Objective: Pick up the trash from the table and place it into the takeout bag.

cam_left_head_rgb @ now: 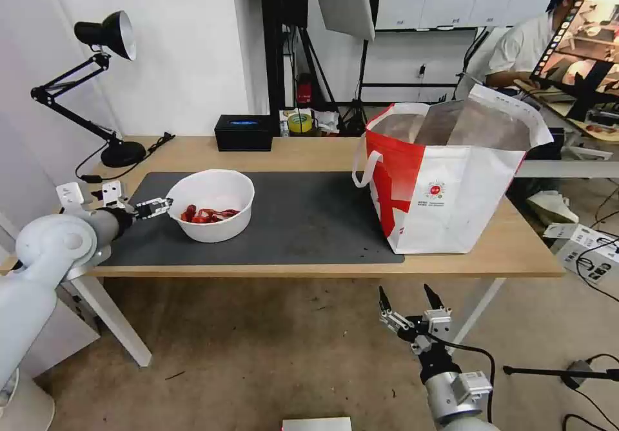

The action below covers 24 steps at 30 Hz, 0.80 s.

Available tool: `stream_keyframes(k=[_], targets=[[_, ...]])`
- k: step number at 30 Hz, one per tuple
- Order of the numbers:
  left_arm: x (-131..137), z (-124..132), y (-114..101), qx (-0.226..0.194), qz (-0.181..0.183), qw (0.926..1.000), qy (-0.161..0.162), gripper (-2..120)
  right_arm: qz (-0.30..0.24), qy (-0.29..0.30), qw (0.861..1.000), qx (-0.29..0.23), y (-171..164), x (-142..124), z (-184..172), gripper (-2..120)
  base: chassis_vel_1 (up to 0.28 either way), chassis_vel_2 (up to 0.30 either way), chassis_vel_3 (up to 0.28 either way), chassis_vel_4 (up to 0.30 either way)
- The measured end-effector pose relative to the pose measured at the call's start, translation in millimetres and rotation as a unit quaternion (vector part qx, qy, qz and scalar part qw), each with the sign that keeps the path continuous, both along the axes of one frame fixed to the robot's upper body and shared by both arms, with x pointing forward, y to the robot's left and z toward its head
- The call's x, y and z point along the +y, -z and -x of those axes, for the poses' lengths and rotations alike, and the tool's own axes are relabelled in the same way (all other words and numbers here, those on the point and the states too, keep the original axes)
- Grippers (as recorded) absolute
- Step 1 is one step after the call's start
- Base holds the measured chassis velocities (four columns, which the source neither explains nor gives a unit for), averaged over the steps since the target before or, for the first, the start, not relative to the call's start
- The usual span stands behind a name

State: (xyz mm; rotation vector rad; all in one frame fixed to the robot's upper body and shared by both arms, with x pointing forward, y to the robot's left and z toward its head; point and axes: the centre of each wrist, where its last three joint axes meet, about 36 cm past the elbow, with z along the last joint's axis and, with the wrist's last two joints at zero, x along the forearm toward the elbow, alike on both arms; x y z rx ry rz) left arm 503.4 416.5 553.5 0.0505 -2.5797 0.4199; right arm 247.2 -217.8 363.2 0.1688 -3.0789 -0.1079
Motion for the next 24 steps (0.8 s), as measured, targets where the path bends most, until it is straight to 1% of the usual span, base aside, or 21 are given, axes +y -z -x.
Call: stream_keyframes(k=[5, 16, 18, 24], targets=[[-0.7, -2.7, 2.5, 0.003, 0.003, 1.0000, 0.002, 100, 0.000, 0.000, 1.000, 0.000, 0.0, 0.0, 0.0, 100, 0.000, 0.000, 0.000, 0.000], [-0.3, -19.4, 3.9, 0.009, 0.003, 0.9999, 0.011, 100, 0.000, 0.000, 1.000, 0.000, 0.0, 0.0, 0.0, 100, 0.000, 0.000, 0.000, 0.000], [-0.4, -22.9, 5.4, 0.016, 0.002, 0.9998, 0.014, 100, 0.000, 0.000, 1.000, 0.000, 0.0, 0.0, 0.0, 100, 0.000, 0.000, 0.000, 0.000], [-2.0, -27.9, 2.7, 0.021, 0.006, 0.9995, 0.022, 100, 0.000, 0.000, 1.000, 0.000, 0.0, 0.0, 0.0, 100, 0.000, 0.000, 0.000, 0.000]])
